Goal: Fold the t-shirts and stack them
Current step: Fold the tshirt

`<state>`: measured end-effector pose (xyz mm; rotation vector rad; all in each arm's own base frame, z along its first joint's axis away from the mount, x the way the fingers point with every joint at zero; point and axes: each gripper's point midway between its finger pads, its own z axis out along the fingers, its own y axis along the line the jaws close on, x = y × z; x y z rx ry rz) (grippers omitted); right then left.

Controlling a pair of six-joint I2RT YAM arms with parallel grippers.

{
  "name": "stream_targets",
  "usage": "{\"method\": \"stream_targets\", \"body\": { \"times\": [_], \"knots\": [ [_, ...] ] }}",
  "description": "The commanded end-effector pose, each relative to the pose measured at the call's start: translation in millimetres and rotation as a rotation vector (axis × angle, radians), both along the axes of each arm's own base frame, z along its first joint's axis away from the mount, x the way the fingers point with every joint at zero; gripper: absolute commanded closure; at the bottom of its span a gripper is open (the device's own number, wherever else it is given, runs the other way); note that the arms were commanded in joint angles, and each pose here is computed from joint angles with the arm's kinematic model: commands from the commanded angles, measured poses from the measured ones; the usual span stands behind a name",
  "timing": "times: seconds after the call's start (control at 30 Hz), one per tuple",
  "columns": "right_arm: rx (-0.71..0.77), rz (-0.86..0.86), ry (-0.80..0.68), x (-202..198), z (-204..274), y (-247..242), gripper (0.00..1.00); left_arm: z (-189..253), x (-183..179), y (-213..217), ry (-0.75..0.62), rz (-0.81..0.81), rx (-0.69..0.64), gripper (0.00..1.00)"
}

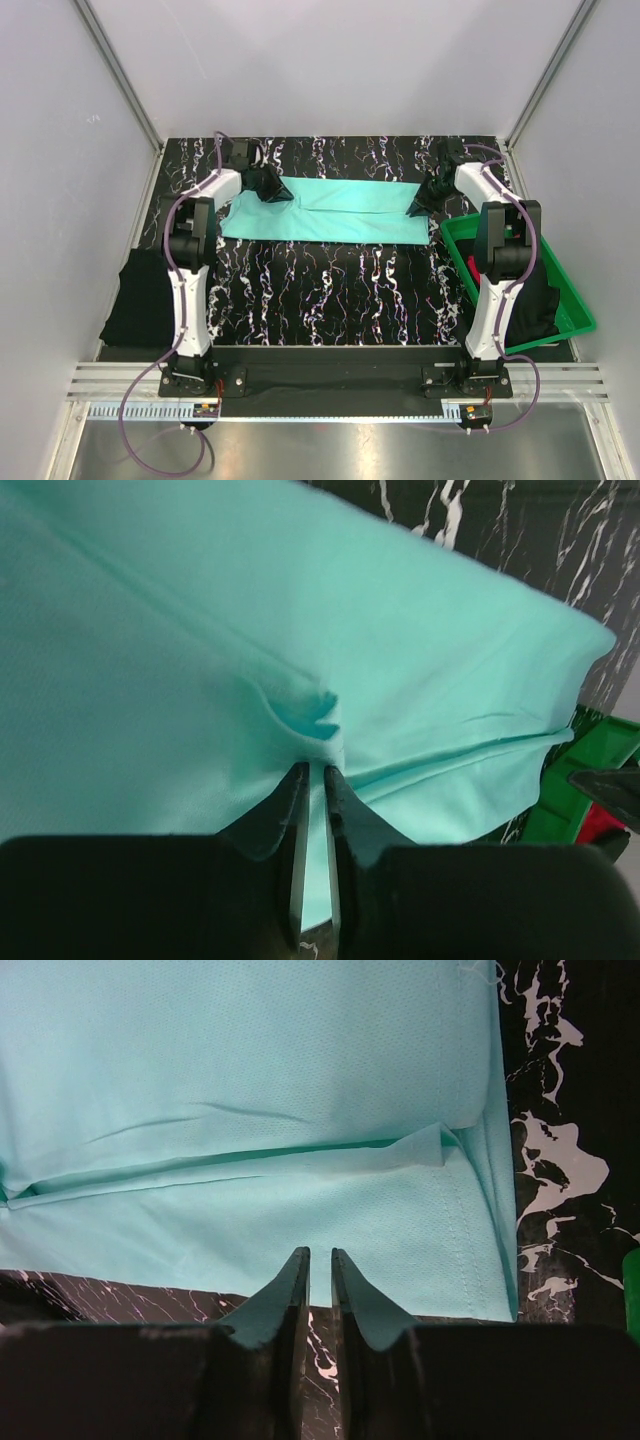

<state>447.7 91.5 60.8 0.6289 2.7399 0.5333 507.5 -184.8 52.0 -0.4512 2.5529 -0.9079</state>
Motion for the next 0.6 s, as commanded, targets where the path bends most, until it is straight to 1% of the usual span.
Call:
{"method": "stream_targets", "body": {
  "times": [0.0, 0.3, 0.4, 0.43, 0.5, 0.53, 0.57],
  "knots": [
    [-0.012, -0.016, 0.001, 2.6, -5.3, -2.2, 0.79, 21.5, 25.0, -21.0, -0.091, -0.018, -0.068, 0.85],
    [-0.088, -0.031, 0.035, 2.0, -21.1, -17.7, 0.77, -13.4, 24.3, -41.3, -0.038, -0.049, -0.100, 0.85],
    [-0.122, -0.027, 0.058, 1.7, -23.4, -25.9, 0.74, -17.1, 26.6, -41.3, -0.042, -0.053, -0.095, 0.85],
    [-0.134, -0.026, 0.066, 1.1, -24.9, -28.6, 0.73, -16.7, 26.5, -41.7, -0.041, -0.056, -0.096, 0.83],
    [-0.149, -0.015, 0.073, 2.0, -26.0, -32.2, 0.70, 0.0, 31.8, -41.5, -0.069, -0.061, -0.107, 0.79],
    [-0.161, -0.015, 0.075, 2.2, -26.7, -34.9, 0.69, 18.0, 34.7, -41.4, -0.101, -0.062, -0.108, 0.75],
    [-0.169, -0.008, 0.074, 2.7, -26.4, -36.3, 0.68, 32.3, 36.1, -38.5, -0.117, -0.054, -0.096, 0.67]
  ]
}}
